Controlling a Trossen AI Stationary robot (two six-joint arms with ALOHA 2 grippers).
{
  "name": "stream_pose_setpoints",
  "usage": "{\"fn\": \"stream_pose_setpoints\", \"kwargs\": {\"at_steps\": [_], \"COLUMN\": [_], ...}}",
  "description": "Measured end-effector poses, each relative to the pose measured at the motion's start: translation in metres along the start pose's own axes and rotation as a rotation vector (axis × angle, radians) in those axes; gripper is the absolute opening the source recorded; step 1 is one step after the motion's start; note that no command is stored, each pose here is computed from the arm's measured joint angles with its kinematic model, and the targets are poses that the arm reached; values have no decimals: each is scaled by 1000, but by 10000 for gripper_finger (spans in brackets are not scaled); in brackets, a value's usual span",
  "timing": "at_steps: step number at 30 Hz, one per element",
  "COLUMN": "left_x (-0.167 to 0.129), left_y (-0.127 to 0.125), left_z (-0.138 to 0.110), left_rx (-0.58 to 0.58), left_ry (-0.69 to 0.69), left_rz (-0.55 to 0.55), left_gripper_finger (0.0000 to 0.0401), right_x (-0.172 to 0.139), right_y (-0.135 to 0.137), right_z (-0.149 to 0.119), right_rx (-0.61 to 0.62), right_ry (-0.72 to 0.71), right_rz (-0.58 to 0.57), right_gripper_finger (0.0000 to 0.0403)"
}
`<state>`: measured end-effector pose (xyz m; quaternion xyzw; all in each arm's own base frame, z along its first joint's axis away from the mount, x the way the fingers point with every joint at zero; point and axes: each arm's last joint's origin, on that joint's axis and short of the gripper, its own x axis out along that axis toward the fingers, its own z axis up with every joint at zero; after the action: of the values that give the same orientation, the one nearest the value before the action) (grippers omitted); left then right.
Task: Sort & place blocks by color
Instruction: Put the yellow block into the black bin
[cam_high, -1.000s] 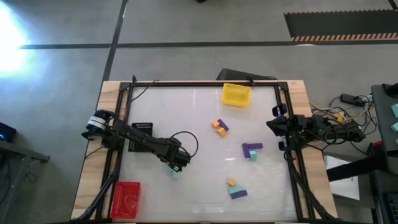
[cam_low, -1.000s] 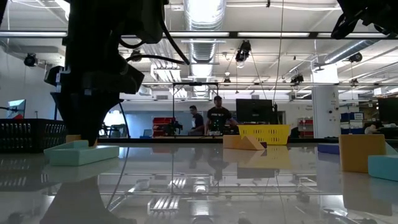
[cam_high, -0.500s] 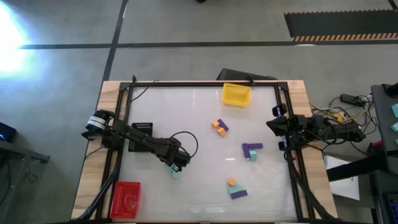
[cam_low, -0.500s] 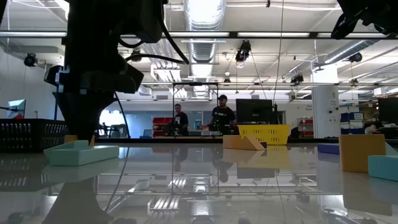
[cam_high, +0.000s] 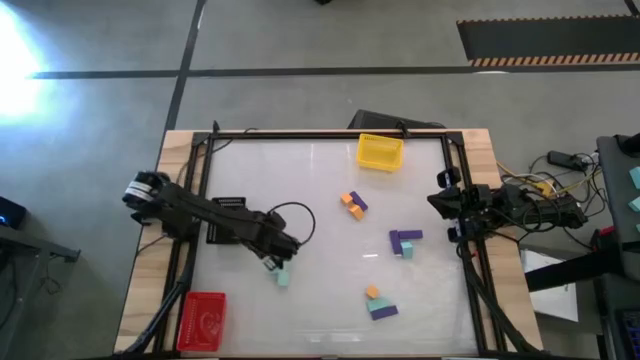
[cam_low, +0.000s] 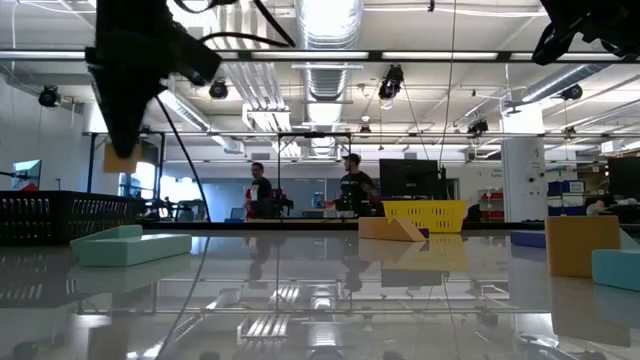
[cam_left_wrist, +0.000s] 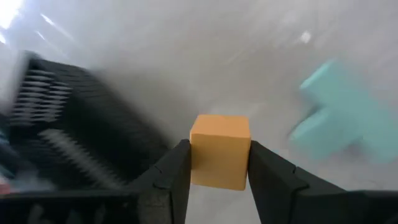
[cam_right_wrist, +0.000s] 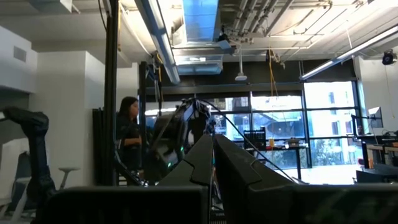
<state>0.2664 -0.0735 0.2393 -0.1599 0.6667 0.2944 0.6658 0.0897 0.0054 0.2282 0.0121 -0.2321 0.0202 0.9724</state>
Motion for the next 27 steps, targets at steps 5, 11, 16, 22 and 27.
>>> {"fn": "stream_pose_setpoints", "kwargs": {"at_steps": [5,11,16,22,27], "left_x": [-15,-13,4,34,31], "left_y": [27,59,85,102,104], "left_z": [-16,-30,-44,-57,-50], "left_rx": [389,747,730,695,654], "left_ry": [3,-120,-135,-113,-134], "left_rz": [29,174,180,183,170], "left_gripper_finger": [120,121,122,122,122], "right_x": [0,0,0,0,0], "right_y": [0,0,0,0,0], "right_z": [0,-1,-1,-1,0], "right_rx": [-1,-2,-3,-4,-5], "right_ry": [1,6,6,5,5], "right_rz": [0,0,0,0,0], "right_gripper_finger": [9,9,9,9,9]}}
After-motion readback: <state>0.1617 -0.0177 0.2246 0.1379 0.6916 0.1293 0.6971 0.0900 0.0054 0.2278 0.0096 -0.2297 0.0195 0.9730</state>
